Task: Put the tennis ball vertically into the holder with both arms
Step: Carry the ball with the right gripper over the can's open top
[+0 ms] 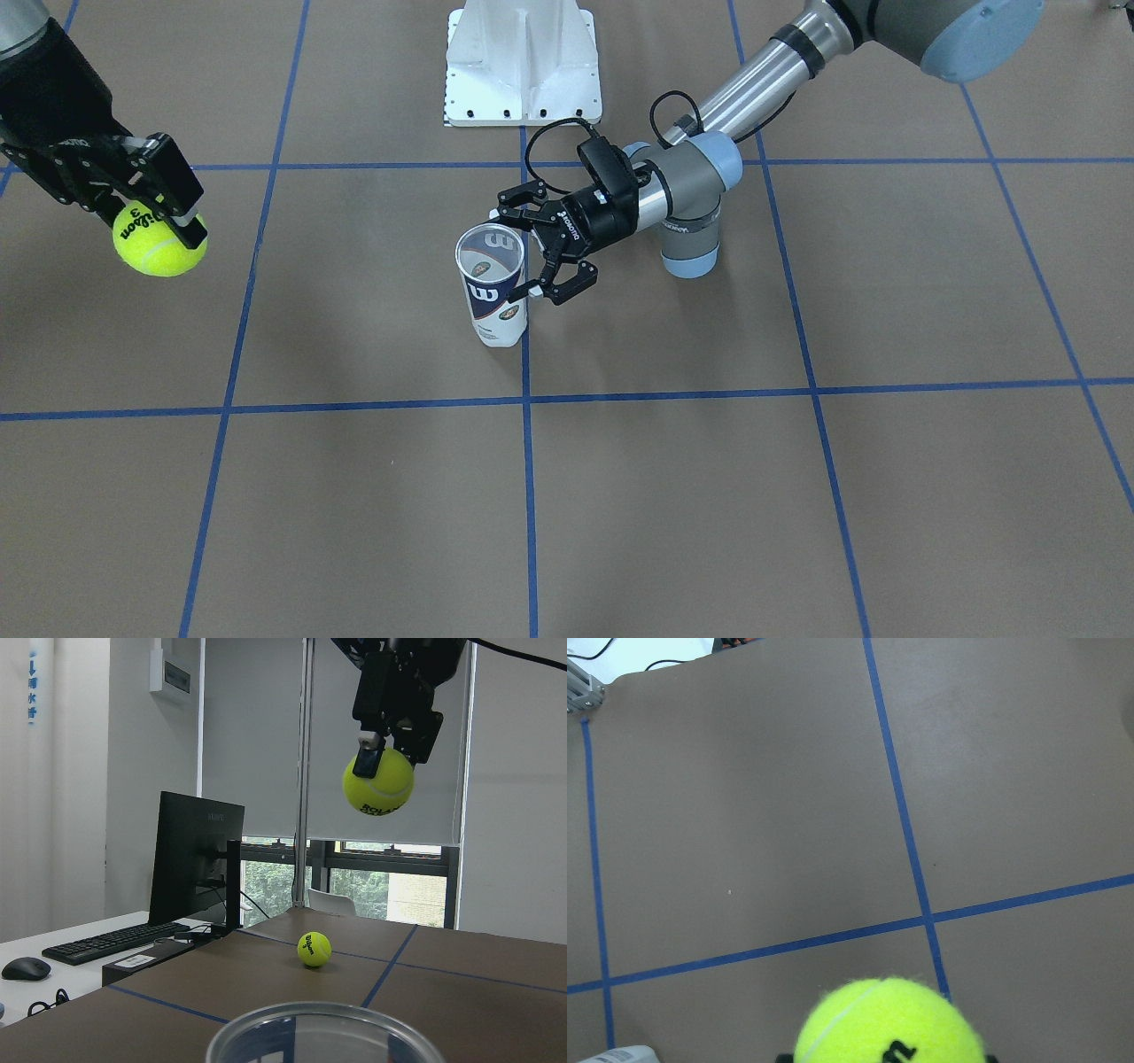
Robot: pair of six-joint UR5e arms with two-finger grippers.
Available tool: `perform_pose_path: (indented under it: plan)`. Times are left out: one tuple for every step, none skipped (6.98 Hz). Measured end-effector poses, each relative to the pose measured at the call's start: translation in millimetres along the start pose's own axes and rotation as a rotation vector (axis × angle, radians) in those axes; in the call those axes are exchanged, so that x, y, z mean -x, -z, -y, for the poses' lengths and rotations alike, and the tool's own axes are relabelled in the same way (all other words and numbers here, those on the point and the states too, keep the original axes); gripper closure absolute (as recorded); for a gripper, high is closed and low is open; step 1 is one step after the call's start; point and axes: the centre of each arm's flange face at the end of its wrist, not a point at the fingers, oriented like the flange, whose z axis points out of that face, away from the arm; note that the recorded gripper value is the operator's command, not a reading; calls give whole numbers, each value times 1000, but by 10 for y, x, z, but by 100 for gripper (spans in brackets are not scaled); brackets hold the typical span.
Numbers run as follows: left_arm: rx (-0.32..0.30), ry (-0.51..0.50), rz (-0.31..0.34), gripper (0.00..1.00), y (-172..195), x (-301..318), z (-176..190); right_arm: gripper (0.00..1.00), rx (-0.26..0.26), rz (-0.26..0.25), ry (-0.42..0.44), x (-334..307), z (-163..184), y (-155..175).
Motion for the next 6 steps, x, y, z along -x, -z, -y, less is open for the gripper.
perform_pose_path:
  plan:
    - [6, 2, -1, 2, -6, -22, -17, 100, 8, 13, -20, 192, -63, 35]
    - [8, 4, -3, 2, -9, -46, -31, 100, 20, 26, -40, 412, -149, 66]
    - [10, 5, -4, 2, -11, -63, -41, 100, 32, 39, -56, 624, -248, 100]
    - [11, 7, -5, 1, -12, -78, -50, 100, 42, 47, -67, 798, -334, 111]
    - [13, 9, -8, 1, -14, -100, -61, 100, 51, 53, -80, 989, -409, 85]
    - [14, 10, -9, 1, -16, -119, -71, 99, 52, 54, -96, 1217, -489, 24]
